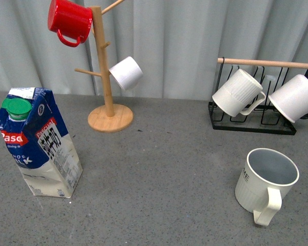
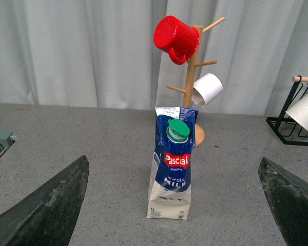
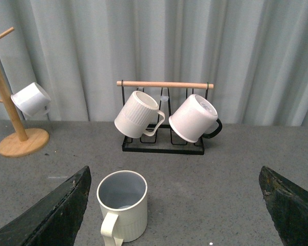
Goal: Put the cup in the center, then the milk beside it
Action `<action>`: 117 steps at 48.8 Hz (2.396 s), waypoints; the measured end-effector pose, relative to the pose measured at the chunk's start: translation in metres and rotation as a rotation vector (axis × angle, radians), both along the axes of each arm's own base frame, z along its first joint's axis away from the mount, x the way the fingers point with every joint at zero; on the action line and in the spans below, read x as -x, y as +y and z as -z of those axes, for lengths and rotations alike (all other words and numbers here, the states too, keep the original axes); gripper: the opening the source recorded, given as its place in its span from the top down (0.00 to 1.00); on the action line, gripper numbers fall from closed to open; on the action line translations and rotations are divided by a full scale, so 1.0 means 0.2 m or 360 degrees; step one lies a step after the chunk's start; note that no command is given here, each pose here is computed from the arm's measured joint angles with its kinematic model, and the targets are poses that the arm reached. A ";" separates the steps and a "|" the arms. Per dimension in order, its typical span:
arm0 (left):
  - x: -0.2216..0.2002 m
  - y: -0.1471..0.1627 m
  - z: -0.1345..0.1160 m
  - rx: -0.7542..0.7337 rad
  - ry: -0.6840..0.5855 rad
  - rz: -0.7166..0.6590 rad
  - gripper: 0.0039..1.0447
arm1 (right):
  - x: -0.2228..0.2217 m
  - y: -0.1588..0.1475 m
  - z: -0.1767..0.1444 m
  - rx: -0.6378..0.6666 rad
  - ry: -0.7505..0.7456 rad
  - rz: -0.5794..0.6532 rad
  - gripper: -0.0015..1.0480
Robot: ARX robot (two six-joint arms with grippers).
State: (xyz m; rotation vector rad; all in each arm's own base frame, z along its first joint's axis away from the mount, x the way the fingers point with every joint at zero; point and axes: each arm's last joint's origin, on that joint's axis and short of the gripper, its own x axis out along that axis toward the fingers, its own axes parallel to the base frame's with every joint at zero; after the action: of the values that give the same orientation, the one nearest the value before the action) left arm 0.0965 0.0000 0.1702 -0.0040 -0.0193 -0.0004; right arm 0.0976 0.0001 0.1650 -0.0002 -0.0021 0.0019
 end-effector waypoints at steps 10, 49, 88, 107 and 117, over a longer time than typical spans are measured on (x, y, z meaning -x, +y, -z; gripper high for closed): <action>0.00 0.00 0.00 0.0000 0.0000 0.0000 0.06 | 0.00 0.00 0.00 0.0000 0.0000 -0.0001 0.09; 0.00 0.00 0.00 0.0000 0.0000 0.0000 0.06 | 0.00 0.00 0.00 0.0000 0.0000 0.0000 0.09; 0.00 0.00 0.00 0.0000 0.0000 0.0000 0.06 | 0.00 0.00 0.00 0.0000 0.0000 -0.0001 0.09; 0.00 0.00 0.00 0.0000 0.0000 0.0000 0.06 | 0.00 0.00 0.00 0.0000 0.0000 -0.0001 0.09; 0.00 0.00 0.00 0.0000 0.0000 0.0000 0.06 | -0.04 0.00 0.03 0.0177 0.0195 0.0221 0.09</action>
State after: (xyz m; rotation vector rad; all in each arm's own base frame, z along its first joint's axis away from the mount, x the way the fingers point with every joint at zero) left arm 0.0965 0.0000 0.1702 -0.0040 -0.0193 -0.0004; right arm 0.1056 -0.0006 0.1582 -0.1113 0.1205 -0.1368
